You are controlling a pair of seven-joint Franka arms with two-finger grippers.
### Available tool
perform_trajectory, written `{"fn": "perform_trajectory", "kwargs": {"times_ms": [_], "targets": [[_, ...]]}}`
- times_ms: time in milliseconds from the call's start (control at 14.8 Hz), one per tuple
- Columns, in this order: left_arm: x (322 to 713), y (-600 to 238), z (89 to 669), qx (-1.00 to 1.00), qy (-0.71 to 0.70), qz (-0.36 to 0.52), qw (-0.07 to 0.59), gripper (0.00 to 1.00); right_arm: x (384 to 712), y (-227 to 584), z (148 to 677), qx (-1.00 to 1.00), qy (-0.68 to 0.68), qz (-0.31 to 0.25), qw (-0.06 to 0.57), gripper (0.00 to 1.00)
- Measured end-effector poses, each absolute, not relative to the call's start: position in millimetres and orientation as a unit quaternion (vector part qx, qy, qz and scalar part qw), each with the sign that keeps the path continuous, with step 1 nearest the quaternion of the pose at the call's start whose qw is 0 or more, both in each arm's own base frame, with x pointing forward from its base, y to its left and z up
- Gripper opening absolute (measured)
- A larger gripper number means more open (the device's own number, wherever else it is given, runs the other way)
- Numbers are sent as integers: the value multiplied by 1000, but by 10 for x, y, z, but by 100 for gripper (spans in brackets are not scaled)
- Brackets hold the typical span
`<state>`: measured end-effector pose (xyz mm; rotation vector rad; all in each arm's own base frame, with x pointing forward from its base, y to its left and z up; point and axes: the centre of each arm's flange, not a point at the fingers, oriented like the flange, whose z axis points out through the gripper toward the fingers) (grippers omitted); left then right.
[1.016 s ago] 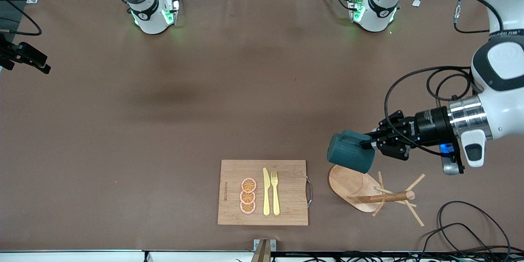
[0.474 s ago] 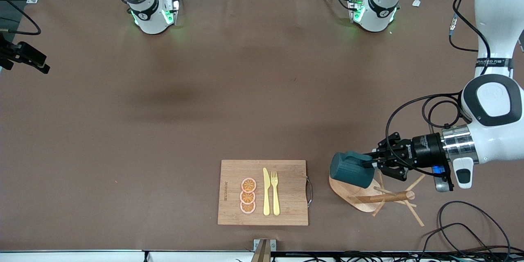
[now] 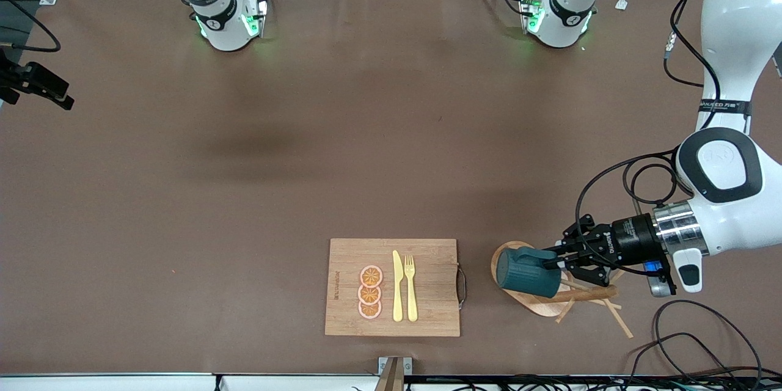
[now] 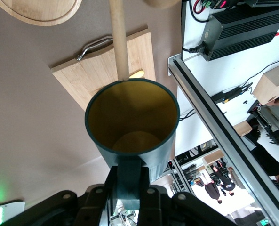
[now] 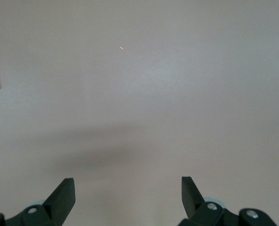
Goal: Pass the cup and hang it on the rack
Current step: 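Hook the mug handle onto a rack peg with the left gripper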
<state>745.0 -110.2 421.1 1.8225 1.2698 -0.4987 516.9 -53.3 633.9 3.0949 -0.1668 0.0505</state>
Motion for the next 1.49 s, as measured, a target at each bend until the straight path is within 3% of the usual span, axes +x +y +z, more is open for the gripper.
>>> {"fn": "perform_trajectory", "kwargs": {"times_ms": [1491], "targets": [[7497, -257, 3751, 694, 513, -223, 453, 21, 5173, -531, 6377, 998, -53, 20, 21, 100]]}}
